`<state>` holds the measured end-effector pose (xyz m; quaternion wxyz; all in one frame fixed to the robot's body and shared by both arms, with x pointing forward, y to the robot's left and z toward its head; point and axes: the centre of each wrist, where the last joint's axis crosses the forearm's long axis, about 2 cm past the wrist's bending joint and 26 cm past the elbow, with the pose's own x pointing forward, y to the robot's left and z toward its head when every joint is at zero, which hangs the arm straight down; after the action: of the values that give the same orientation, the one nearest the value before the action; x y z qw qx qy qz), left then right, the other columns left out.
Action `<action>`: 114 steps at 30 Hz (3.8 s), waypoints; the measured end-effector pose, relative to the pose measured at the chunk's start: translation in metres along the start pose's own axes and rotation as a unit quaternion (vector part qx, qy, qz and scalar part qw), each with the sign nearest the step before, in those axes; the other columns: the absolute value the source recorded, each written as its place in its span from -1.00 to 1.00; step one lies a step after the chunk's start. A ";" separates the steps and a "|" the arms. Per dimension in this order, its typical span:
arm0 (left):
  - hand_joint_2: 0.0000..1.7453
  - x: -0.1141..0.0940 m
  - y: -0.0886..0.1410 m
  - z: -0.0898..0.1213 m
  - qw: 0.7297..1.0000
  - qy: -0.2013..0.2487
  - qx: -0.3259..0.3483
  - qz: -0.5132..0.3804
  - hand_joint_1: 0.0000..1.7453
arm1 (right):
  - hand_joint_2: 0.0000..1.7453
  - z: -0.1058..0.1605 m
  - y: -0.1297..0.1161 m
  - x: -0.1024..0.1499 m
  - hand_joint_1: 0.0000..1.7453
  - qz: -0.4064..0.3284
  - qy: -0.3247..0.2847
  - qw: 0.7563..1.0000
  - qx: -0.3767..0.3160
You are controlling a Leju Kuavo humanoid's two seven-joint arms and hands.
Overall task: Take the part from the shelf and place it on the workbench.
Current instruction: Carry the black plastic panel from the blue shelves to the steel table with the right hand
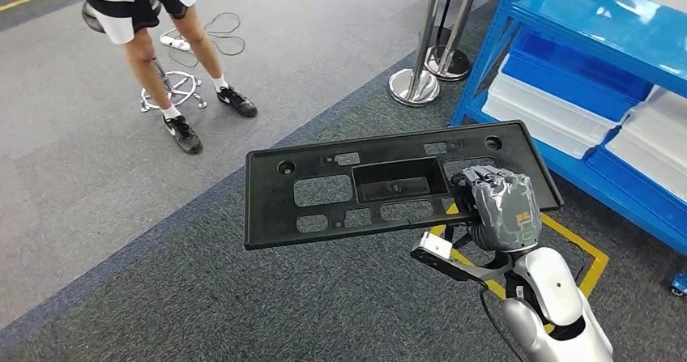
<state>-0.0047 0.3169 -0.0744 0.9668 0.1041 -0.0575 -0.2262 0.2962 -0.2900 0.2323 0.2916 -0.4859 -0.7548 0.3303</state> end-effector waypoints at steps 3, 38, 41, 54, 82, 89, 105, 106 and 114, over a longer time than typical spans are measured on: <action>1.00 0.001 0.000 -0.002 1.000 -0.007 0.007 -0.026 -1.00 | 1.00 0.006 0.000 0.001 0.80 0.001 0.000 1.000 -0.001; 1.00 0.066 -0.090 -0.016 0.993 -0.014 -0.053 -0.109 -1.00 | 1.00 0.075 -0.017 0.025 0.80 0.155 0.058 0.986 0.008; 1.00 0.064 -0.087 -0.018 0.992 -0.017 -0.059 -0.106 -1.00 | 1.00 0.072 -0.018 0.026 0.80 0.156 0.058 0.986 0.007; 1.00 0.039 -0.044 -0.032 0.994 -0.075 -0.044 -0.062 -1.00 | 1.00 0.039 -0.015 0.030 0.80 0.129 0.032 0.991 -0.007; 1.00 0.030 -0.045 -0.032 0.995 -0.059 -0.035 -0.073 -1.00 | 1.00 0.069 -0.028 0.012 0.80 0.153 0.044 0.987 -0.012; 1.00 0.032 -0.047 -0.031 0.995 -0.058 -0.035 -0.073 -1.00 | 1.00 0.070 -0.031 0.013 0.80 0.154 0.046 0.987 -0.015; 1.00 0.042 -0.078 -0.022 0.993 -0.057 -0.046 -0.094 -1.00 | 1.00 0.098 -0.053 0.013 0.80 0.181 0.081 0.980 -0.012; 1.00 0.041 -0.080 -0.021 0.993 -0.057 -0.048 -0.096 -1.00 | 1.00 0.102 -0.057 0.012 0.80 0.184 0.083 0.979 -0.013; 1.00 0.040 -0.085 -0.019 0.992 -0.061 -0.052 -0.098 -1.00 | 1.00 0.114 -0.072 0.012 0.80 0.191 0.090 0.977 -0.014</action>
<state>-0.0022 0.2283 -0.1100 0.9387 0.0451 -0.0936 -0.3288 0.1658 -0.3256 0.2206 0.2834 -0.6527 -0.6235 0.3239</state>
